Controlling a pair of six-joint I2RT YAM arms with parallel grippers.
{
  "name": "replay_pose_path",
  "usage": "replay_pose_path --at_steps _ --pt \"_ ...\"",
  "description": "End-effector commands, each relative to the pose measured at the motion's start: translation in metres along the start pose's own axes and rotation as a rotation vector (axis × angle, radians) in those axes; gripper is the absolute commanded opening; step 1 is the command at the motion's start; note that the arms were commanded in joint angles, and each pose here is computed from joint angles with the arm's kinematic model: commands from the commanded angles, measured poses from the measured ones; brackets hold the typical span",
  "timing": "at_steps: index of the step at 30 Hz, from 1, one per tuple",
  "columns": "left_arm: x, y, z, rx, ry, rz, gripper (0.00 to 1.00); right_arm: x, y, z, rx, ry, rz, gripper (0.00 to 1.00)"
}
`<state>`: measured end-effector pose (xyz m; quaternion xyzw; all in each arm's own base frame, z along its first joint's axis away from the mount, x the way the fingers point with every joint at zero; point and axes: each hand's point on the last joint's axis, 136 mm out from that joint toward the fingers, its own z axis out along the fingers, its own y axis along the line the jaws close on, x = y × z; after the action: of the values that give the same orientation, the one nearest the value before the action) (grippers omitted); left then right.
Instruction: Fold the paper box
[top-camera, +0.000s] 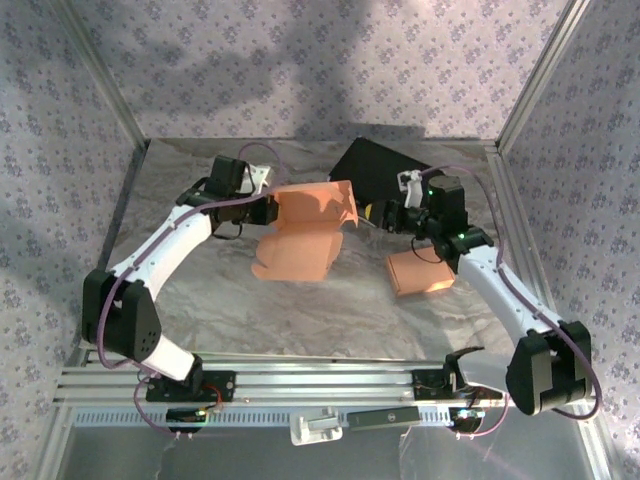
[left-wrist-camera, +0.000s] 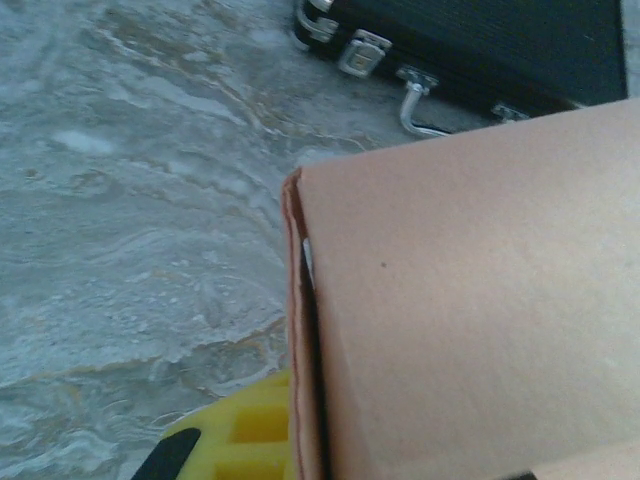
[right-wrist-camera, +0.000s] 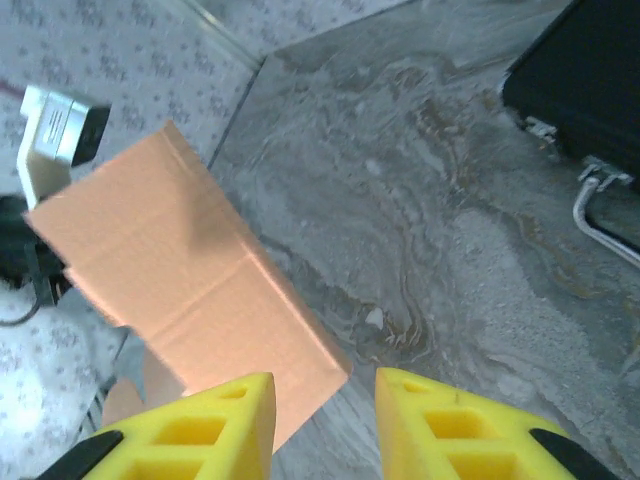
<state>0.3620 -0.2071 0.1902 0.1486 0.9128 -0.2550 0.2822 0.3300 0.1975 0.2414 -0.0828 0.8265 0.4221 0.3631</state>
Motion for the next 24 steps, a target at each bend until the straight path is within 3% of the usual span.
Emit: replay_pose_path --at_steps 1,12,24 --pt "-0.005 -0.024 0.000 0.144 0.005 0.065 0.00 -0.009 0.027 -0.003 -0.119 0.016 -0.144 0.35" --pt "-0.005 -0.033 0.002 0.217 0.028 0.075 0.00 0.001 0.025 0.000 -0.144 0.103 -0.213 0.40" --pt "-0.006 -0.032 0.003 0.207 0.031 0.062 0.00 0.004 0.051 0.004 -0.219 0.136 -0.250 0.39"
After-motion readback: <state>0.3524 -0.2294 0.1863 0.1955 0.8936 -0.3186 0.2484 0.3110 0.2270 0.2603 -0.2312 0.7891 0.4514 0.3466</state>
